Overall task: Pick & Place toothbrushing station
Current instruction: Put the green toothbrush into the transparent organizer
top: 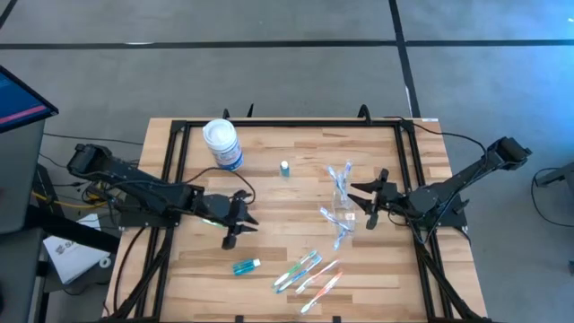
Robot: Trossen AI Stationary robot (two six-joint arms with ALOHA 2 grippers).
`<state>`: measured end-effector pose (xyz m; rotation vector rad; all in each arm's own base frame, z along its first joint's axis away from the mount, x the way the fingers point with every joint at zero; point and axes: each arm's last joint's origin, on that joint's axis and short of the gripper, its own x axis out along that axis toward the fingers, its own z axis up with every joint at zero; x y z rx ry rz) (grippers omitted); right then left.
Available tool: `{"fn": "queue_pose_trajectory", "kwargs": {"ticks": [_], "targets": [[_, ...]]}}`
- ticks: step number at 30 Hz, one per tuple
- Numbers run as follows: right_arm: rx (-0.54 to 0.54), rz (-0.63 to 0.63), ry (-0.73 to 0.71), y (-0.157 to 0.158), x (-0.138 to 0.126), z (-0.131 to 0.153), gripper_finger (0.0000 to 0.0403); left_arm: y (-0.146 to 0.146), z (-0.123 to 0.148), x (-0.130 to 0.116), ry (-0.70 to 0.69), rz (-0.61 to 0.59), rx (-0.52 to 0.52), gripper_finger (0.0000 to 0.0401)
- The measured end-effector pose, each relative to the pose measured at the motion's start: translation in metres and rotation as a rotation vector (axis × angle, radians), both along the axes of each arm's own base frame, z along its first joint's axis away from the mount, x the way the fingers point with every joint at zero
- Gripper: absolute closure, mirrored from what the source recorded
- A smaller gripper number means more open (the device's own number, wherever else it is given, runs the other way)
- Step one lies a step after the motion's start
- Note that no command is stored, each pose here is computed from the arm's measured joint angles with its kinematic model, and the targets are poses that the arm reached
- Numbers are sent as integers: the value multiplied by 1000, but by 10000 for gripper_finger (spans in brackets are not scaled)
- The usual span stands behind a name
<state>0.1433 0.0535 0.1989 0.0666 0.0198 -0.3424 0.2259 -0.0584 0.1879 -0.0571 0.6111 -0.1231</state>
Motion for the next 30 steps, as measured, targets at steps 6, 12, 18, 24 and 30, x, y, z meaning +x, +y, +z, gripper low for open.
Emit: {"fn": "queue_pose_trajectory", "kwargs": {"ticks": [6, 12, 18, 24, 30], "targets": [[0, 0, 1, 0, 0, 0, 250, 5, -15, -13, 194, 42, 47, 316], [0, 0, 1, 0, 0, 0, 254, 7, -20, -18, 268, 72, 65, 315], [0, 0, 1, 0, 0, 0, 257, 8, -25, -24, 357, 90, 65, 284], [0, 0, 1, 0, 0, 0, 259, 8, -26, -26, 381, 90, 72, 236], [0, 0, 1, 0, 0, 0, 262, 10, -30, -30, 429, 116, 66, 215]]}}
